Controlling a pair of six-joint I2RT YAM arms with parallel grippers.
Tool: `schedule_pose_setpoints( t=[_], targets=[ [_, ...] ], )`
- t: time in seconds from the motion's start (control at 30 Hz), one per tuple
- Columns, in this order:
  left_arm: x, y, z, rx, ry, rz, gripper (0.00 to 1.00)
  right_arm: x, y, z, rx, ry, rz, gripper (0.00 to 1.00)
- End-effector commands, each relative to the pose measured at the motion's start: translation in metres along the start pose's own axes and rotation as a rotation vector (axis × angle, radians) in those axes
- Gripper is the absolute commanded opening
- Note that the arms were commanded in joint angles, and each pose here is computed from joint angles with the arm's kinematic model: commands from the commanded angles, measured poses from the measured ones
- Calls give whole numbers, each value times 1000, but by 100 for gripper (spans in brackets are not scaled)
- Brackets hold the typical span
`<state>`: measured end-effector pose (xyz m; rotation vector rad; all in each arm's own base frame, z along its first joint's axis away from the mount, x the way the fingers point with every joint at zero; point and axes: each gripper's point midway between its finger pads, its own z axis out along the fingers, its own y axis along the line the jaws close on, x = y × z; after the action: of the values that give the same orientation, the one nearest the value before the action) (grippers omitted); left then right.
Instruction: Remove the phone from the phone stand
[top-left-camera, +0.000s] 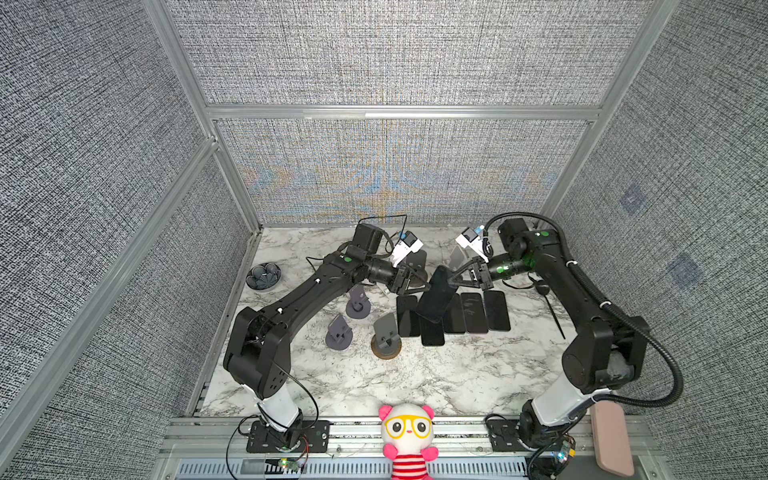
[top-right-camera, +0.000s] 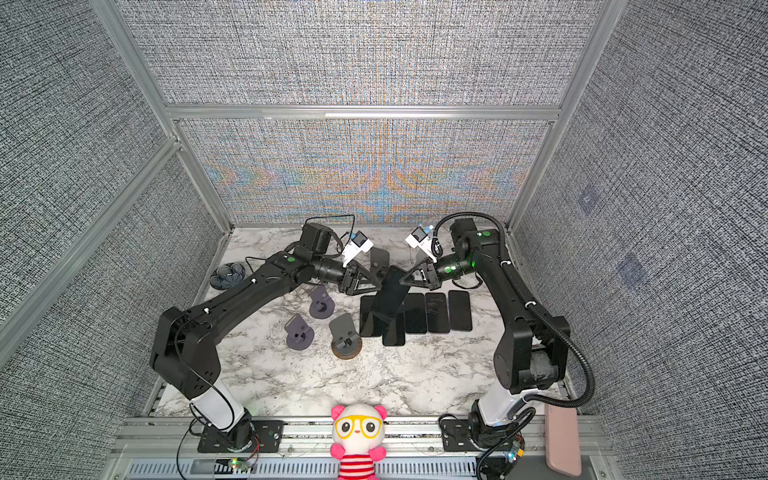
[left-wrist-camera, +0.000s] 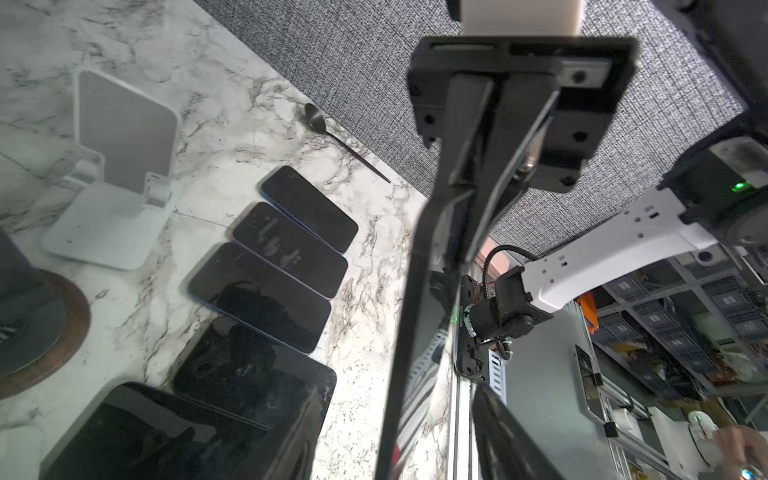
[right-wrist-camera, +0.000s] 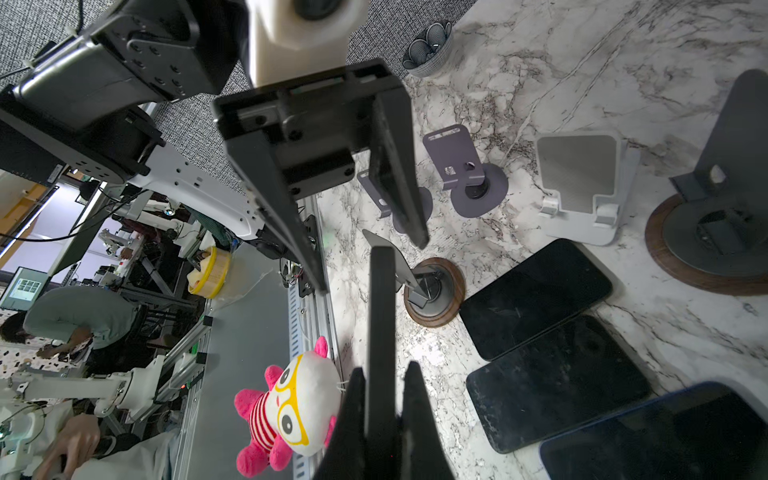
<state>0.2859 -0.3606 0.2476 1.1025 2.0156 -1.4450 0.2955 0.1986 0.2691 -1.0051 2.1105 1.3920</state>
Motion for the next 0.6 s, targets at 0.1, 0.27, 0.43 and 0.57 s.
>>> schedule_pose_setpoints(
  t=[0.1, 0.27, 0.43, 0.57],
  targets=[
    [-2, 1, 8, 28, -13, -14, 60, -9, 10, 1, -64, -50, 10, 1],
    [-5, -15, 6, 110, -62, 21, 41, -16, 4, 2, -73, -54, 18, 1],
    [-2, -19, 6, 140, -55, 15, 15, -19, -5, 5, -80, -52, 35, 3],
    [-3, -19, 7, 151, -56, 1, 1, -20, -12, 8, -89, -51, 58, 12]
  ],
)
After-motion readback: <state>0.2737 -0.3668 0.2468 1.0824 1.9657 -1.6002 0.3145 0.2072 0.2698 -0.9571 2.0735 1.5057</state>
